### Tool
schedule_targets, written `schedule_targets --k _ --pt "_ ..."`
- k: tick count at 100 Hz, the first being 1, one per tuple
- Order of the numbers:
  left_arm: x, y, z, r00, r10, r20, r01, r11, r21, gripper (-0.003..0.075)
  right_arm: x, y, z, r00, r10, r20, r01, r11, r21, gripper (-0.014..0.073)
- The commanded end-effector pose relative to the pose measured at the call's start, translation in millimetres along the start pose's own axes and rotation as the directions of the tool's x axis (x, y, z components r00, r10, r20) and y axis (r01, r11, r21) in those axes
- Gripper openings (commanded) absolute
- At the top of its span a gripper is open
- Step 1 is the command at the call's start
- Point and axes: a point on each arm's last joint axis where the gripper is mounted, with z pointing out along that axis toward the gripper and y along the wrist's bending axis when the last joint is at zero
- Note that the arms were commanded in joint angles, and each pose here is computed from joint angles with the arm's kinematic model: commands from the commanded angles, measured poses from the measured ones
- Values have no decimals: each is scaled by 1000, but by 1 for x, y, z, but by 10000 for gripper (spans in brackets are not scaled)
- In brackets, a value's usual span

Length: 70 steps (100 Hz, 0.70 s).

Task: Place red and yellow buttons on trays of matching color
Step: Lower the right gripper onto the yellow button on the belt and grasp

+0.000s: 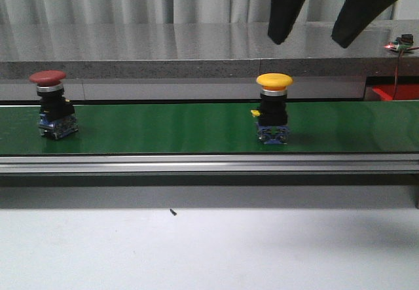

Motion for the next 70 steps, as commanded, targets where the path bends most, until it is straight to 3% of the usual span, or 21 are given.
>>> schedule_targets --k 1,25,39,70 --pt "-11 -2 -3 997 -4 74 3 1000 20 -20 -10 4 -12 998 32 62 -30 999 -25 575" --pt "-11 -2 -3 997 -4 74 3 1000 20 -20 -20 0 18 996 69 54 -70 998 8 572" --pt "-11 -2 -3 997 -4 74 3 1000 20 -20 -24 -4 33 997 64 52 -67 997 46 523" --pt "-11 -2 -3 997 -4 74 3 1000 20 -20 -25 -15 42 996 86 20 -88 993 73 226"
